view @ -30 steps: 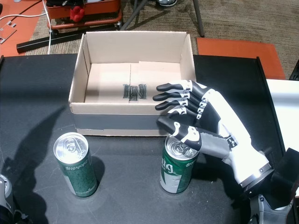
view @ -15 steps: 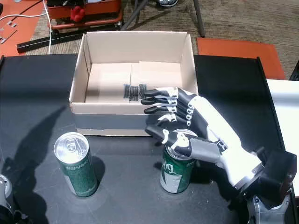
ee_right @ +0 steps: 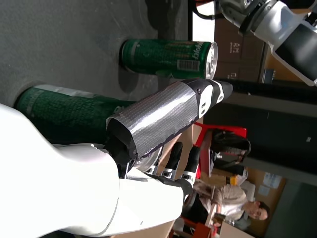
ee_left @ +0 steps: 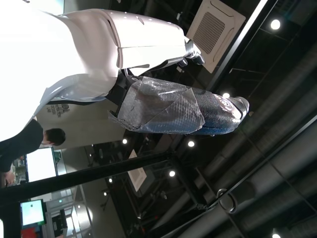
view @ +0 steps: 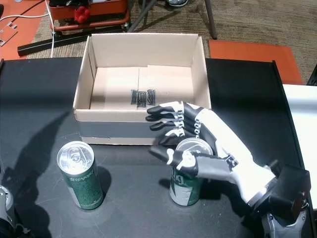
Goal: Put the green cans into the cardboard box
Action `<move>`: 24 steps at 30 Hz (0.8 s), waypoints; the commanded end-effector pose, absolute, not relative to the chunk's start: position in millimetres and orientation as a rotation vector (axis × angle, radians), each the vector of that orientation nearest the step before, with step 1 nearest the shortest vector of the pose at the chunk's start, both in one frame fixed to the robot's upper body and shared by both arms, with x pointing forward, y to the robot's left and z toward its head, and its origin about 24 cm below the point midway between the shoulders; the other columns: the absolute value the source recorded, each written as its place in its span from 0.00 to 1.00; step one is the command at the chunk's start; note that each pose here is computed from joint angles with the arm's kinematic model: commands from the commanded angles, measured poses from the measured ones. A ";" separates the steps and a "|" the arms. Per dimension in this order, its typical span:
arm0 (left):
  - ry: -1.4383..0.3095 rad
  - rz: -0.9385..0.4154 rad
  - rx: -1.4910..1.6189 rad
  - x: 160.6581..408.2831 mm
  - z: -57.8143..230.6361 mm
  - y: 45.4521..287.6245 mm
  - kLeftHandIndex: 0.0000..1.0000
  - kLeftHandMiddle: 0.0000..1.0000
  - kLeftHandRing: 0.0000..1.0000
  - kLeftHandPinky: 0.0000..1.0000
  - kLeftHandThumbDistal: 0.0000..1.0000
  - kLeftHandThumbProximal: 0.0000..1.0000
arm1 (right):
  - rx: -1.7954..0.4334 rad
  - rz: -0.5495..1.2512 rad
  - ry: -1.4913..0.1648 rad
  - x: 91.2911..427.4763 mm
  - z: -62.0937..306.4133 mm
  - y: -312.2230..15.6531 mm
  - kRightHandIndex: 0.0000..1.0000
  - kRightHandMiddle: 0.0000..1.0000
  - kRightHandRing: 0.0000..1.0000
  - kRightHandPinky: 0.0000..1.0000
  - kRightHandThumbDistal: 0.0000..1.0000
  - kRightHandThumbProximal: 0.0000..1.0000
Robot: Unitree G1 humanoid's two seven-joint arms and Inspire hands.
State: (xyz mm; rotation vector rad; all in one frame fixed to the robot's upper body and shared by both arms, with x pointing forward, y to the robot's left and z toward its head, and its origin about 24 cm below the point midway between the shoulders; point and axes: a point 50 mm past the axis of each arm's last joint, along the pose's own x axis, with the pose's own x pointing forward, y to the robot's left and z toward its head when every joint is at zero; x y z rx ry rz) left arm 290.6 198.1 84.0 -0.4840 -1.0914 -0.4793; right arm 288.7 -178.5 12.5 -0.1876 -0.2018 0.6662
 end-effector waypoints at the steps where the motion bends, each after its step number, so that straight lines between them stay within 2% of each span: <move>1: -1.082 -0.485 -0.475 291.2 84.8 200.0 1.00 1.00 1.00 1.00 0.59 0.82 | -0.183 0.665 -0.186 288.4 10.7 -180.6 0.53 0.68 0.72 0.73 1.00 0.45; 14: -1.074 -0.484 -0.476 291.1 85.6 202.8 1.00 1.00 1.00 1.00 0.60 0.87 | -0.184 0.643 -0.156 286.3 5.2 -181.4 0.53 0.67 0.70 0.71 1.00 0.44; 24: -1.082 -0.482 -0.481 291.3 86.1 203.2 1.00 1.00 1.00 1.00 0.56 0.87 | -0.186 0.627 -0.139 286.0 2.2 -182.4 0.53 0.67 0.72 0.72 1.00 0.45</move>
